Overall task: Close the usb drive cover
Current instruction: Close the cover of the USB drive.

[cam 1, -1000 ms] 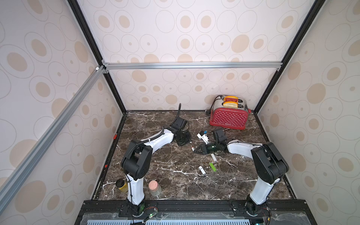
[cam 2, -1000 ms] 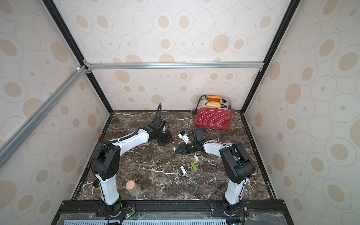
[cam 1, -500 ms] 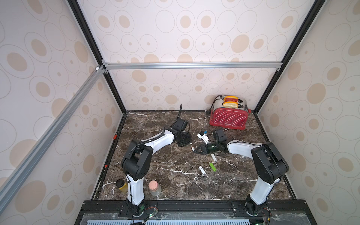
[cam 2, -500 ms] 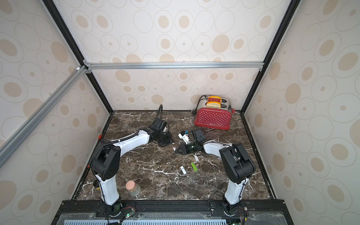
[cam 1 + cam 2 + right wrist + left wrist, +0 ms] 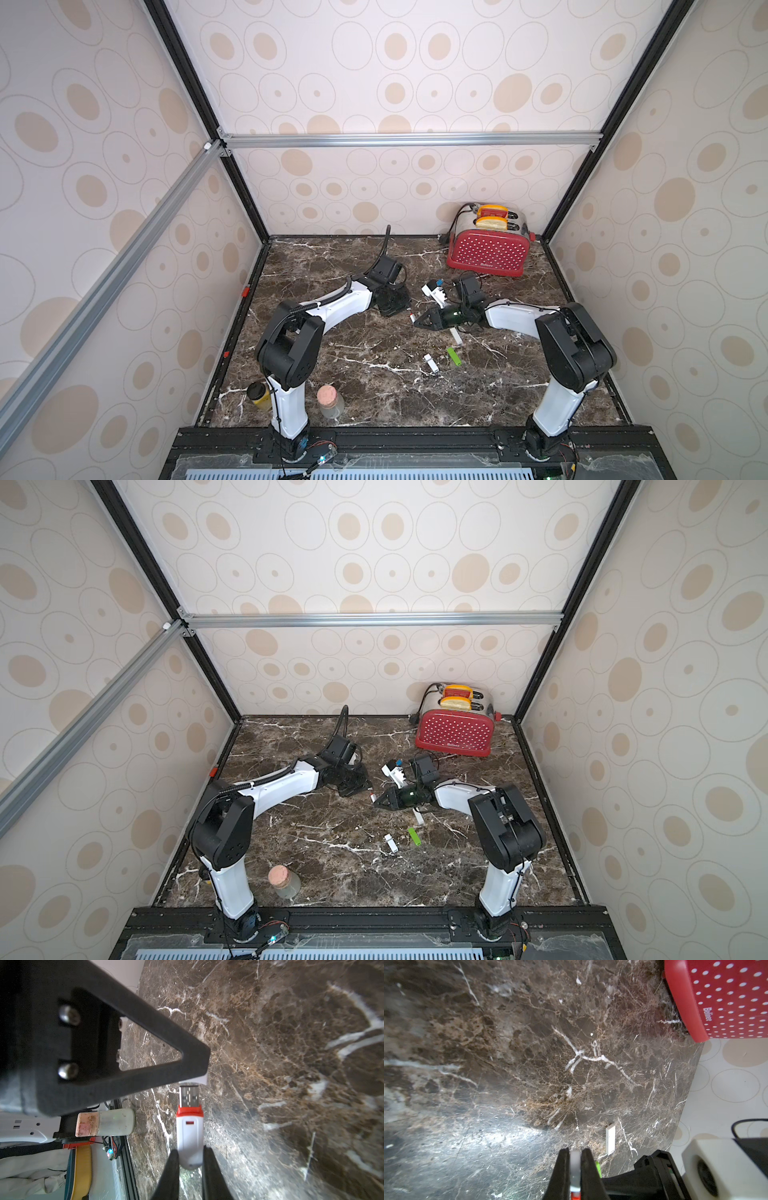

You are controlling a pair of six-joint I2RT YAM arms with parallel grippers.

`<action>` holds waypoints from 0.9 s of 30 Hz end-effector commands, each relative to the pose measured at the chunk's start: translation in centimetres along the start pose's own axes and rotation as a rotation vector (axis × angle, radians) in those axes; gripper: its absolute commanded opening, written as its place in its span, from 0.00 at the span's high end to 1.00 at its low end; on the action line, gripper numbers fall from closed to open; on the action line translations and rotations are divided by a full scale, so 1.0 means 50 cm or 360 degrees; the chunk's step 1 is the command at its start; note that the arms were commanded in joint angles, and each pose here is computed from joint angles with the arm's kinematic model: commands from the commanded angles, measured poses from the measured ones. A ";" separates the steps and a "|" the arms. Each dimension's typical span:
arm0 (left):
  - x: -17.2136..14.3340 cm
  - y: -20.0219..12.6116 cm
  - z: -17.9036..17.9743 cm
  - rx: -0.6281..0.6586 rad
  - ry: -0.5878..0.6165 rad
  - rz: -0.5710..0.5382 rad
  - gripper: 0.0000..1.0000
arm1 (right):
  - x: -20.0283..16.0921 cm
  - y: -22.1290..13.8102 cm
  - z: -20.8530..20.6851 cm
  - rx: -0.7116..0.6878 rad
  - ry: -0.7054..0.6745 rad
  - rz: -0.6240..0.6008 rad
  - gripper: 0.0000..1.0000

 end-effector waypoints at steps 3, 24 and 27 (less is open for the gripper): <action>0.000 -0.025 -0.023 -0.0069 0.0064 -0.0058 1.00 | -0.004 -0.001 -0.003 0.0018 0.0012 -0.0007 1.00; -0.022 -0.021 -0.023 -0.0083 0.0089 -0.0045 1.00 | -0.004 -0.011 -0.009 0.0009 0.0034 -0.0039 1.00; -0.027 -0.018 -0.025 -0.0084 0.0101 -0.0038 1.00 | -0.004 -0.012 -0.011 0.0004 0.0039 -0.0043 1.00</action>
Point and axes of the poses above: each gripper's point midway between its finger pads, its own y axis out along the fingers, its own z axis along the line the jaws close on, x = y × z, the point moved 9 cm from there along -y, back along the fingers, and after that the axes turned 4 degrees about -y, right-handed, at the moved point
